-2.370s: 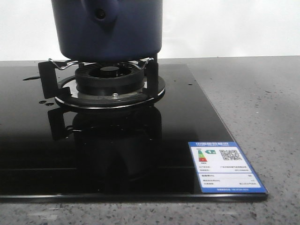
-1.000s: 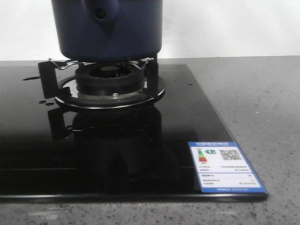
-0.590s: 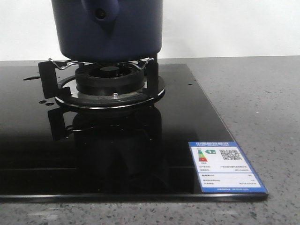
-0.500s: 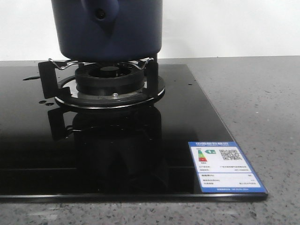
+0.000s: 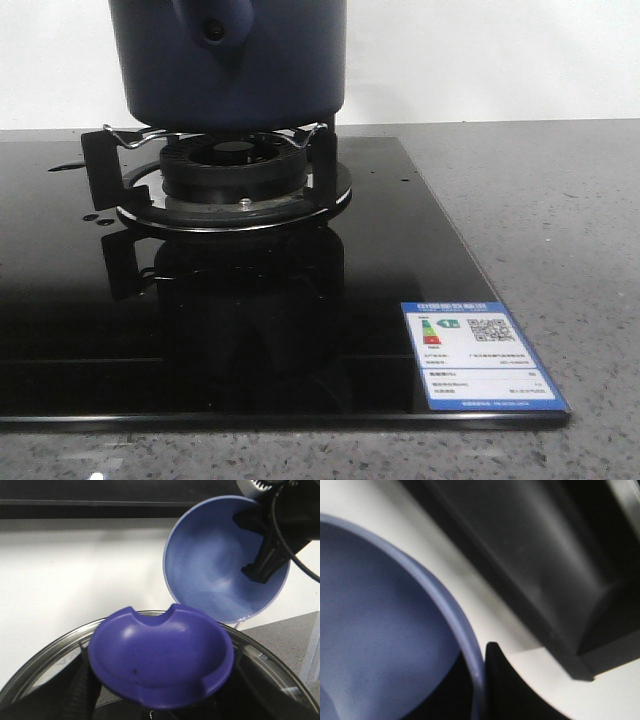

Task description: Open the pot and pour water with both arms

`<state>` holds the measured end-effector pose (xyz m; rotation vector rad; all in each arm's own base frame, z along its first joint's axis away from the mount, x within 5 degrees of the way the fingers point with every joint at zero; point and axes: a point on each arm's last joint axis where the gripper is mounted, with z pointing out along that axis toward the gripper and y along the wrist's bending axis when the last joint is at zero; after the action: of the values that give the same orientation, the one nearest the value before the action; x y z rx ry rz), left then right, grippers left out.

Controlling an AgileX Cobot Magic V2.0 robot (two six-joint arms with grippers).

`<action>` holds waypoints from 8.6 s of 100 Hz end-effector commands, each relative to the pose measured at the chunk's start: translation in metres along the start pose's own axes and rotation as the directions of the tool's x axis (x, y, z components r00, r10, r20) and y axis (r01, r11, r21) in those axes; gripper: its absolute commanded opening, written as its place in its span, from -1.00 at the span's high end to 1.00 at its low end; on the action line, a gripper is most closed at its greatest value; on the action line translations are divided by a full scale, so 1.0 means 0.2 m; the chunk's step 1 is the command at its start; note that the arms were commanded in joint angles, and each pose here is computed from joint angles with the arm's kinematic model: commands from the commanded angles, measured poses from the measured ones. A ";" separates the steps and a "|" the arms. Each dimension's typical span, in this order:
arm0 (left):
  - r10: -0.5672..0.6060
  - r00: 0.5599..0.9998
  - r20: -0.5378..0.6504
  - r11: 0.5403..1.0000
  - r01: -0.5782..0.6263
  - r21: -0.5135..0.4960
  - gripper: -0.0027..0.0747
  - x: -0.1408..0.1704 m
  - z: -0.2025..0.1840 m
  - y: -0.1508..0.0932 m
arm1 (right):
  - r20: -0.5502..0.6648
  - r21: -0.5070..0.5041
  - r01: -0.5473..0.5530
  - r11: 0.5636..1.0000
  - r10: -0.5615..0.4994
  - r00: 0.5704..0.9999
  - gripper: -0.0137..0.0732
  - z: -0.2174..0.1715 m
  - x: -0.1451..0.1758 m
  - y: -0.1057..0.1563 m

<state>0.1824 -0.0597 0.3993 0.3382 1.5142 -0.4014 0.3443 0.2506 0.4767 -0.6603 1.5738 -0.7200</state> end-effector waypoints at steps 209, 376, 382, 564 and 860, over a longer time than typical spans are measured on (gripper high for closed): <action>0.036 0.998 0.052 0.994 -0.041 0.097 0.36 -0.07 -0.01 -0.12 | -0.474 -0.037 -0.758 0.651 0.657 0.587 0.79 -0.24 0.60 -0.85; 0.040 0.991 -0.128 0.942 0.005 0.334 0.36 0.13 0.70 -0.23 | -0.512 0.089 -0.835 0.543 0.744 0.430 -0.08 -0.65 1.31 -0.61; 0.041 0.990 -0.137 0.942 0.007 0.334 0.36 0.15 0.72 -0.22 | -0.424 0.072 -0.845 0.530 0.783 0.455 0.20 -0.75 1.24 -0.68; 0.026 0.997 0.068 0.995 -0.019 -0.096 0.98 0.23 -0.38 -0.07 | 0.005 -0.103 -0.790 0.604 0.795 0.607 0.83 -1.23 1.46 -0.37; -0.098 0.978 -0.183 0.899 0.008 -0.437 0.98 1.08 -0.74 -0.01 | 0.016 -0.105 -0.790 0.604 0.796 0.606 0.83 -1.35 1.58 -0.23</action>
<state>0.0534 -0.0035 0.1836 0.0069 1.8119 -0.0456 0.0406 0.0008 0.3195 0.0389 1.7245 0.0639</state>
